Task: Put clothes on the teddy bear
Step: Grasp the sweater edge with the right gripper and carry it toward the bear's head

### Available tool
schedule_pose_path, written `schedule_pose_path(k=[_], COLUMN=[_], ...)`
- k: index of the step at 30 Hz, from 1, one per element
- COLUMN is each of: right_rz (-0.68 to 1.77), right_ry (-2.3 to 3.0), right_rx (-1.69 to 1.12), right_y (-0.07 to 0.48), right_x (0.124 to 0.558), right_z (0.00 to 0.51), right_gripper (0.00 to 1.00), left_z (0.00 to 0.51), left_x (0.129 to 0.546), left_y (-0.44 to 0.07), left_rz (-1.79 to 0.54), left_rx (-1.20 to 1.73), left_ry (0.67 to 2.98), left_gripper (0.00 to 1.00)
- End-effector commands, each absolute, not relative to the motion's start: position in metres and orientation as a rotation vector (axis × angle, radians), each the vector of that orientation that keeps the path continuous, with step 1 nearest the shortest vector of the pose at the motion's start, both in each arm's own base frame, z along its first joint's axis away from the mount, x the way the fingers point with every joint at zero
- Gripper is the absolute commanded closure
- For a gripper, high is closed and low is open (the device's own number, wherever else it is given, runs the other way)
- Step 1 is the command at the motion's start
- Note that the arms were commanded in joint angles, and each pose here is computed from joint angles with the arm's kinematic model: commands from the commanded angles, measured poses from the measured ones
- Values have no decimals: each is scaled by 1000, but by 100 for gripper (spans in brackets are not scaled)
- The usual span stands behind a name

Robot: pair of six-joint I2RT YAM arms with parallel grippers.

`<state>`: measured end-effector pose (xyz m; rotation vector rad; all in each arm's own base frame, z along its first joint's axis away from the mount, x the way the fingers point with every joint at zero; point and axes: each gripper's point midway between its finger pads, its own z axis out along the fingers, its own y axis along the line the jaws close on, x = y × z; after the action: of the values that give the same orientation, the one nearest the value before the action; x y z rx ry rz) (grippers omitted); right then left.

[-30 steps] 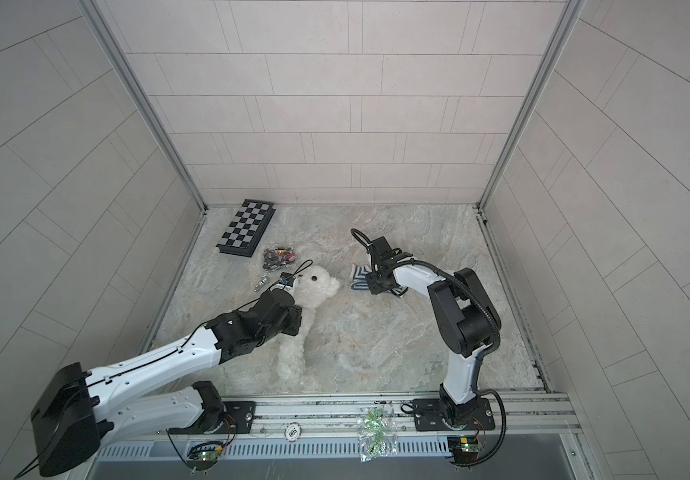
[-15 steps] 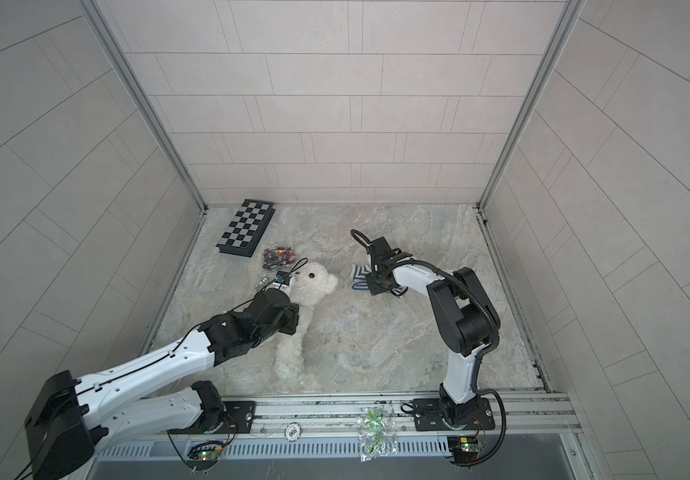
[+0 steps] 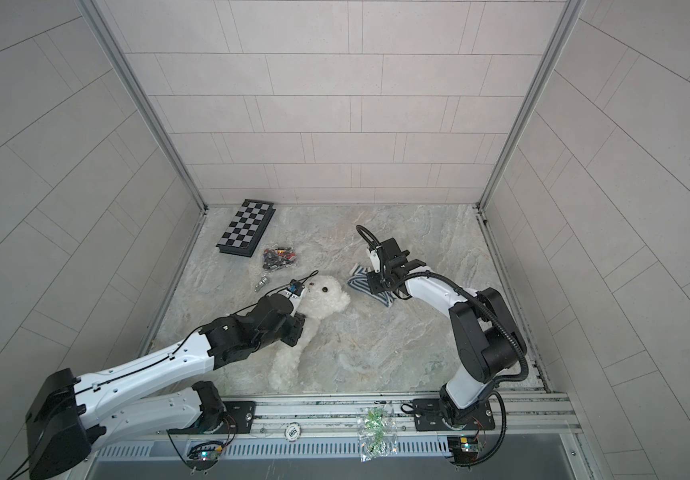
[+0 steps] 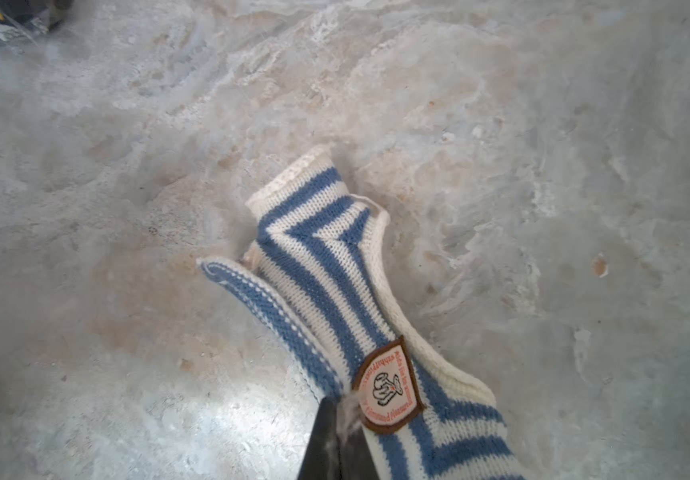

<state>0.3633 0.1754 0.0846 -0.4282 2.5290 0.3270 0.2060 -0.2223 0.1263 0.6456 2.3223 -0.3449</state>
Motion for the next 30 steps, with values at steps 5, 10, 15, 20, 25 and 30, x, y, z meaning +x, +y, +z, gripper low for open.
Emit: schedule_pose_path(k=[5,10,15,20,25,30], right_rz=[456,493,517,554,577,574], right_ry=[2438,2395,2356,2302,2266,2273], right_rx=[-489,-536,-589,-642,-710,-762], right_y=[198,205,214,225,233,234], right_x=[349,334,324,314,300,286], right_z=[105,106,108,116,119,115], right_gripper=[100,100,100,100,100,100], left_z=[120,110,102,93,91,90], left_x=[177,170,167,170,180,191], left_y=[-257,-270,-280,-283,-281,-276], left_rz=[-439,-447,-472,-461,-411,-410], left_rx=[911,1027,1093,1090,1036,952], left_ry=[2323,2334,2335,2344,2346,2360], left_gripper=[100,100,100,100,100,100])
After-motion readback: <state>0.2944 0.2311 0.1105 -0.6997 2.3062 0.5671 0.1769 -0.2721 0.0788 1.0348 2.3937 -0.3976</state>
